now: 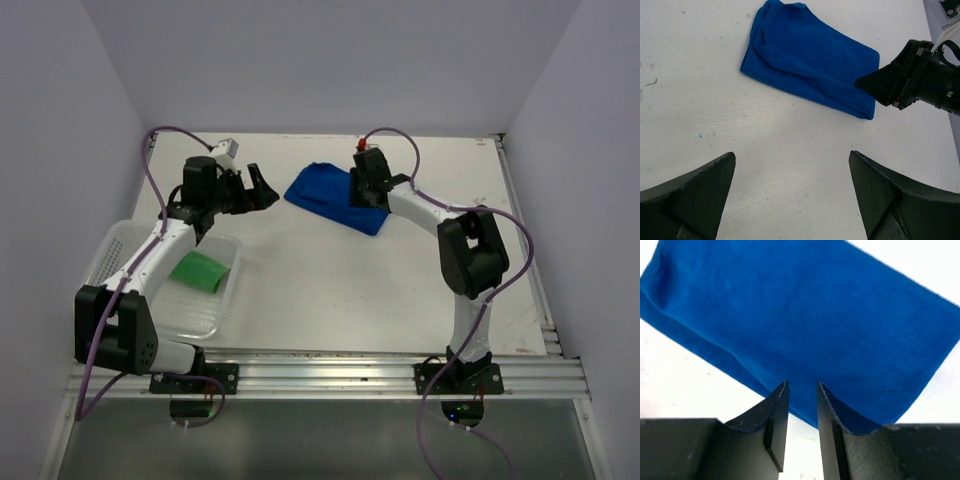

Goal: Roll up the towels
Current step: Fold the towel

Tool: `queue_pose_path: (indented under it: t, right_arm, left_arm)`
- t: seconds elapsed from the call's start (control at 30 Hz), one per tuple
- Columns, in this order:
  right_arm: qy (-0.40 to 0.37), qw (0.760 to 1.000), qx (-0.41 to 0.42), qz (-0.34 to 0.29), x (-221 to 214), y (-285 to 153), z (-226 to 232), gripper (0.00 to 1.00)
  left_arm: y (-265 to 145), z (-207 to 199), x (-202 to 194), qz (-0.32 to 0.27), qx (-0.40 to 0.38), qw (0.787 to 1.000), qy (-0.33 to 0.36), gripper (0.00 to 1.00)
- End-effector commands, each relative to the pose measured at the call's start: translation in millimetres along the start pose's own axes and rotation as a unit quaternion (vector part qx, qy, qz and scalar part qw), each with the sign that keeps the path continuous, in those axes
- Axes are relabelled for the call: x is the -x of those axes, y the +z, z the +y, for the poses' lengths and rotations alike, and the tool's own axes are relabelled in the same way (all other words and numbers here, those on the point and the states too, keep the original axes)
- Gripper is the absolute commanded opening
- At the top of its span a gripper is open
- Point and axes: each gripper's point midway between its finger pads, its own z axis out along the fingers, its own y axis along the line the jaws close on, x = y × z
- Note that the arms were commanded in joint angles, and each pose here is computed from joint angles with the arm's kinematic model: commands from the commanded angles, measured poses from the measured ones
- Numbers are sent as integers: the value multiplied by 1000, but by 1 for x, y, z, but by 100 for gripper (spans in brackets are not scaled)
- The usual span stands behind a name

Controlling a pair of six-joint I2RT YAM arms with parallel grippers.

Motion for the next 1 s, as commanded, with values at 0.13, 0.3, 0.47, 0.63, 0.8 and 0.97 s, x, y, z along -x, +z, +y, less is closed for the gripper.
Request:
queue_pose_path:
  t: [0.13, 0.3, 0.47, 0.63, 0.8, 0.97]
  right_arm:
    - [-32, 997, 12, 62, -44, 6, -1, 31]
    - [-41, 994, 18, 98, -74, 7, -3, 31]
    - [-76, 989, 16, 125, -96, 5, -3, 31]
    - [-93, 984, 27, 149, -116, -12, -4, 31]
    - [-124, 974, 45, 184, -153, -39, -9, 31]
    - [-157, 961, 87, 210, -176, -80, -4, 29]
  left_arm:
    - [4, -5, 4, -11, -5, 1000, 19, 100]
    - [5, -3, 4, -11, -1, 1000, 21, 99]
    - [6, -3, 3, -9, 0, 1000, 21, 100]
    - [6, -1, 3, -10, 5, 1000, 24, 100]
    - [6, -2, 3, -9, 8, 1000, 27, 99]
    - [5, -3, 3, -11, 10, 999, 31, 99]
